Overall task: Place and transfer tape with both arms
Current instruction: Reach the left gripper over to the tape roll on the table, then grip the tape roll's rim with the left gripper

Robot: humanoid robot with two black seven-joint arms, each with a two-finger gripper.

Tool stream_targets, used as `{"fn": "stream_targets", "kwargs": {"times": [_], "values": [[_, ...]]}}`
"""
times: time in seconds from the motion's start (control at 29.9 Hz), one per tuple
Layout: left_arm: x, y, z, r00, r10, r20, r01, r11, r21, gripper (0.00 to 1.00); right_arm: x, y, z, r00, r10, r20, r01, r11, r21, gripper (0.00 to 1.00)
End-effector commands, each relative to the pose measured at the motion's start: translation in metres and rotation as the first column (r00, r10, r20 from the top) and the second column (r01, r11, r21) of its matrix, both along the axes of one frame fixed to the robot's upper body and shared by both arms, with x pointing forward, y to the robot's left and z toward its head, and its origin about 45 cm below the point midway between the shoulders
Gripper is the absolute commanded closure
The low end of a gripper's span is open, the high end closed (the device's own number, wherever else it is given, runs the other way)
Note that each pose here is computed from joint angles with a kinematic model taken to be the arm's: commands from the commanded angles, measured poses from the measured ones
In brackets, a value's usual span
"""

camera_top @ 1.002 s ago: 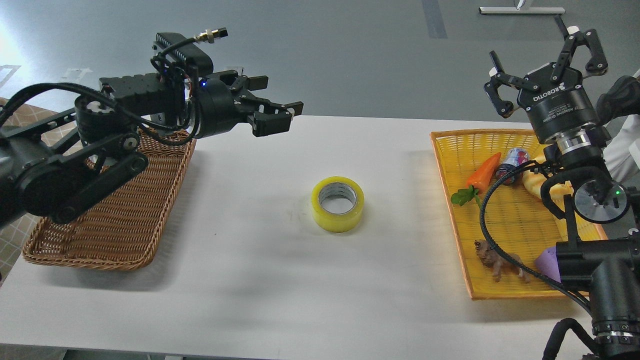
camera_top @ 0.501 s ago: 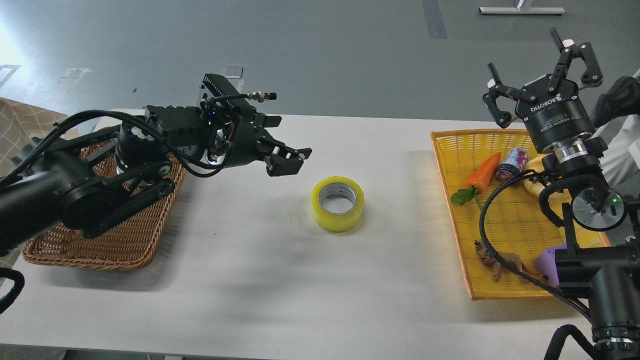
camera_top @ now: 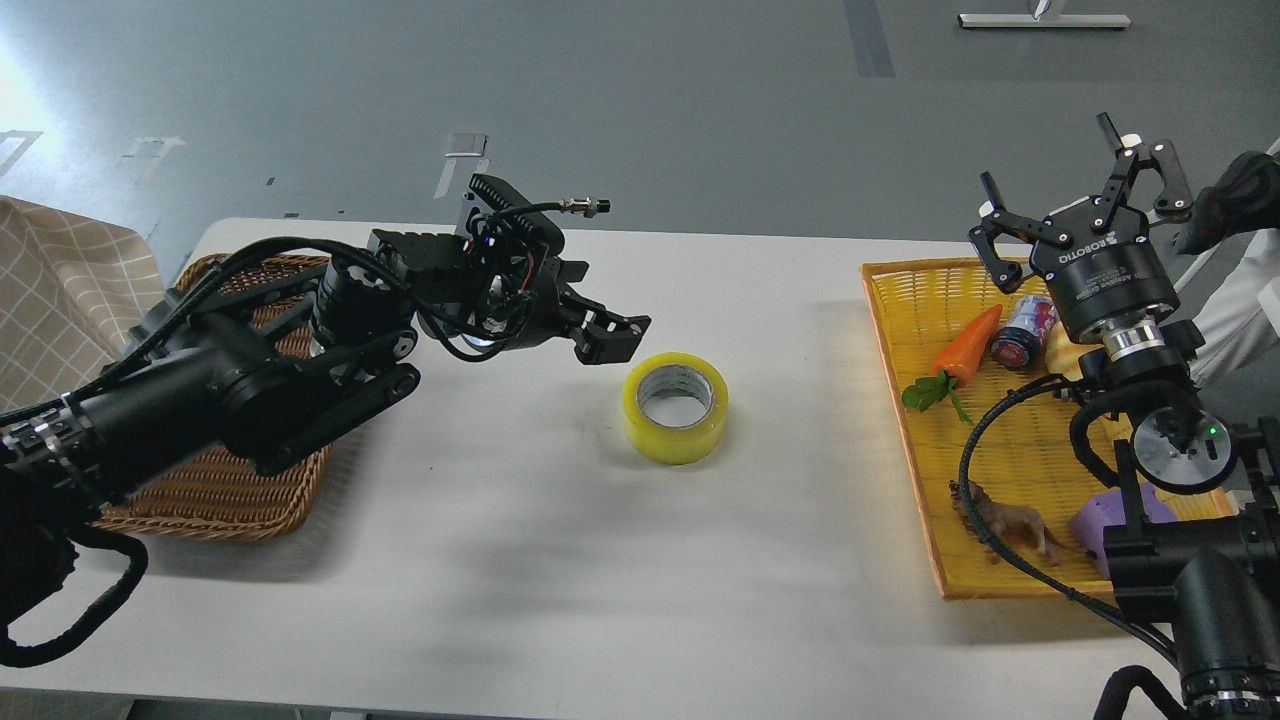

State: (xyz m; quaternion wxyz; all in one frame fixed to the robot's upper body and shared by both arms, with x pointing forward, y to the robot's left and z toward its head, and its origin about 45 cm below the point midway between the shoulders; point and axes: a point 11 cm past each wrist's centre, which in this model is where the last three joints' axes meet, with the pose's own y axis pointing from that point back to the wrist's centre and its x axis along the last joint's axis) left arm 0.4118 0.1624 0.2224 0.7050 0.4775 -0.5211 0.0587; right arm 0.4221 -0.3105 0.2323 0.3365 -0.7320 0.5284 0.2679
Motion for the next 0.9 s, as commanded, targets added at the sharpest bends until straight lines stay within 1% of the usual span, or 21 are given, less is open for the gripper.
{"fn": "stream_targets", "kwargs": {"times": [0.0,0.1,0.2,0.3,0.57,0.7,0.87], "values": [[-0.004,-0.014,-0.004,1.0,-0.022,-0.019,0.021,1.0,-0.008,0.02,-0.001,-0.001,-0.001,1.0,-0.004,-0.001,0.004,1.0,0.001,0.02],[-0.007,-0.023,-0.008,0.999,-0.031,-0.03,0.03,0.999,-0.009,0.02,-0.001,-0.001,-0.001,1.0,-0.004,-0.001,0.004,1.0,0.001,0.02],[-0.012,-0.034,-0.018,0.999,-0.032,-0.031,0.033,0.999,0.032,0.02,-0.001,-0.001,-0.003,1.0,-0.005,-0.006,0.005,1.0,0.002,0.02],[-0.009,-0.039,-0.018,1.0,-0.012,-0.014,0.012,0.999,0.049,0.02,-0.003,-0.002,-0.005,1.0,-0.008,-0.01,0.008,1.0,0.002,0.02],[-0.007,-0.069,-0.029,1.0,0.008,-0.03,-0.007,0.999,0.042,0.02,-0.004,-0.002,-0.009,1.0,-0.009,-0.019,0.009,1.0,0.002,0.02],[-0.001,-0.06,-0.04,0.997,0.061,-0.041,-0.058,0.996,0.069,0.02,-0.004,-0.003,-0.011,1.0,-0.011,-0.026,0.012,1.0,0.004,0.02],[-0.003,-0.06,-0.05,0.996,0.073,-0.059,-0.069,0.995,0.076,0.02,-0.006,-0.004,-0.014,0.999,-0.013,-0.032,0.013,1.0,0.004,0.02]]}}
